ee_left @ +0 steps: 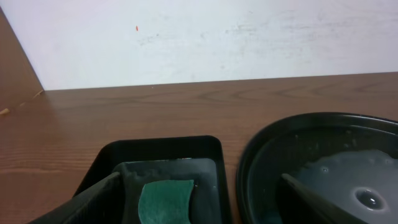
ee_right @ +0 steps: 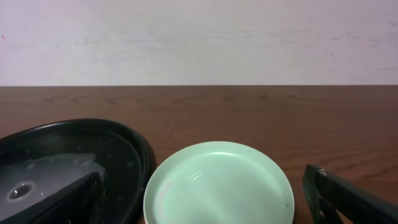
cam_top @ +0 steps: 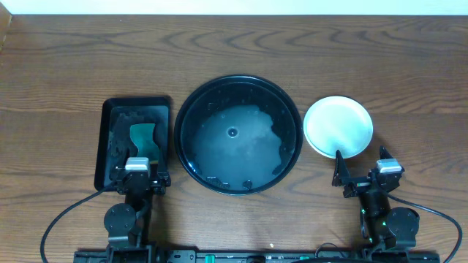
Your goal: Clean dirty plates on tray and stack at the side
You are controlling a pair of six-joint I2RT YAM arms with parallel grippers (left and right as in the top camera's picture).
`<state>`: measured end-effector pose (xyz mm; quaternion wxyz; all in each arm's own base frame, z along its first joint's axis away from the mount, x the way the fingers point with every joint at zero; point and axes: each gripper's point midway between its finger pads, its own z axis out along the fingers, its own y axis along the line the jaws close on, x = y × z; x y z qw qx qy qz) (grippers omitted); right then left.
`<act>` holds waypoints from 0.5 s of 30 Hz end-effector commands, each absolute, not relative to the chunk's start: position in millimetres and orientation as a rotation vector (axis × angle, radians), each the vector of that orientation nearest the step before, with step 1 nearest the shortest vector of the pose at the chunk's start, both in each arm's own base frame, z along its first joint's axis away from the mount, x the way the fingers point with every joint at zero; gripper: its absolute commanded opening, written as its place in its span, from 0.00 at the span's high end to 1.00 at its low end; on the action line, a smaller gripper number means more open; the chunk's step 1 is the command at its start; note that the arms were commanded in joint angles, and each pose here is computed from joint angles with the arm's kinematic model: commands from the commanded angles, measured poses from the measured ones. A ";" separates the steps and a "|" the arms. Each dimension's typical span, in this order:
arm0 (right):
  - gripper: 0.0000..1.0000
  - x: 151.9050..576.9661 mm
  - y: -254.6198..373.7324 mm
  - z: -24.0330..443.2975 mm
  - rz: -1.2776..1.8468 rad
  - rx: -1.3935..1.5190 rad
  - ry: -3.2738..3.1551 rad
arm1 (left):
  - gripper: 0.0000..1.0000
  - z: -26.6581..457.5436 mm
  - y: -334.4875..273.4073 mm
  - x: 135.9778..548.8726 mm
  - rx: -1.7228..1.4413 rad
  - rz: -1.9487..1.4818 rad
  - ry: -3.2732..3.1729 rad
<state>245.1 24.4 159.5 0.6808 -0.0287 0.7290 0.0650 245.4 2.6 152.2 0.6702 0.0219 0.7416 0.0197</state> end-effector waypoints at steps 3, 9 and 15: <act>0.01 244.7 25.7 159.4 0.156 -0.065 1.635 | 0.23 137.9 0.4 244.2 0.065 0.039 1.720; 0.01 244.7 25.7 159.4 0.156 -0.065 1.635 | 0.22 137.9 0.5 244.2 0.065 0.039 1.720; 0.01 244.7 25.7 159.4 0.156 -0.065 1.635 | 0.23 137.9 0.4 244.2 0.065 0.039 1.720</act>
